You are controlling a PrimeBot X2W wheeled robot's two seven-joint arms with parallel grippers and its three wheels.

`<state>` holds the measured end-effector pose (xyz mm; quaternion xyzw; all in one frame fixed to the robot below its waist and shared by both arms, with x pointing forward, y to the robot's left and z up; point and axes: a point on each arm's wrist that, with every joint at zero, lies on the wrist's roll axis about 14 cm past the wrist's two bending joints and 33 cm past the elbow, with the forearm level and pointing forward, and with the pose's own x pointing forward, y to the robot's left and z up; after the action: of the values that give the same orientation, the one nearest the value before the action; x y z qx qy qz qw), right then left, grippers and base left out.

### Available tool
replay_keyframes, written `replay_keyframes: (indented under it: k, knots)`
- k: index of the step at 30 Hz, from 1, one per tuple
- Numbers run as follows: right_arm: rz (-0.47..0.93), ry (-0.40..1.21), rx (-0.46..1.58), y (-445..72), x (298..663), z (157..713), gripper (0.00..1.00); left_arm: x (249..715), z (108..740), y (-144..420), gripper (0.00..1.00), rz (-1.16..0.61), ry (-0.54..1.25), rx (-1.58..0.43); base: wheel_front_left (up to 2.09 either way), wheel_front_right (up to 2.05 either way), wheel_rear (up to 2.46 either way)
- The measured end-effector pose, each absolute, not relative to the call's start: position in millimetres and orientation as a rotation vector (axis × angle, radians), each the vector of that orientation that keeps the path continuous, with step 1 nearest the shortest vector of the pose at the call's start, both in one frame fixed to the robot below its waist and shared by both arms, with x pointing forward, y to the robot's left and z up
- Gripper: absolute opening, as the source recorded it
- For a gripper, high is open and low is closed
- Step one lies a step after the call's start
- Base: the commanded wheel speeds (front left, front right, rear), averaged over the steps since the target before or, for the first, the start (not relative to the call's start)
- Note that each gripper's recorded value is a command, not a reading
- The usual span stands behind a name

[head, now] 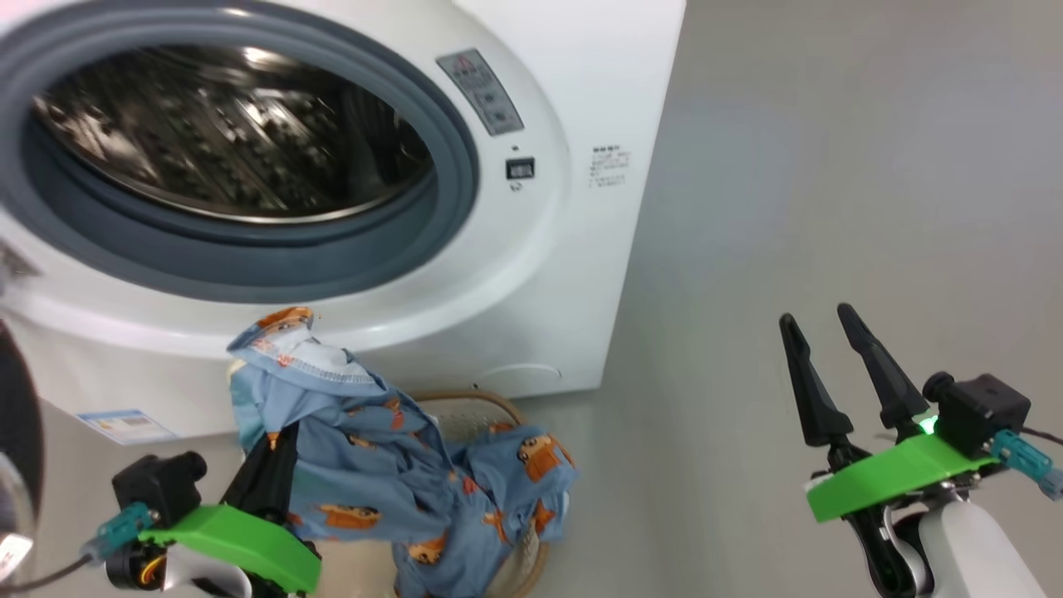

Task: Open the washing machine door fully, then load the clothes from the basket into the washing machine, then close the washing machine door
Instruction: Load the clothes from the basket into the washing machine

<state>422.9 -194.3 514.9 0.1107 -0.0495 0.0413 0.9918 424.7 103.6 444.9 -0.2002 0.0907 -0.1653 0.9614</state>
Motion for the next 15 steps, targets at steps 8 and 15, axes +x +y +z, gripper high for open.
replay_keyframes:
  k: [8,15]
  knots:
    - [0.098,-0.132,0.232,-194.8,404.2,529.6,1.00,402.6,501.7,117.3,0.00,-0.301,0.005,-0.398,0.00,0.00,0.00]
    - [0.120,-0.151,0.239,-188.2,401.1,537.2,1.00,389.7,522.4,122.5,0.00,-0.285,-0.059,-0.408,0.00,0.00,0.00]
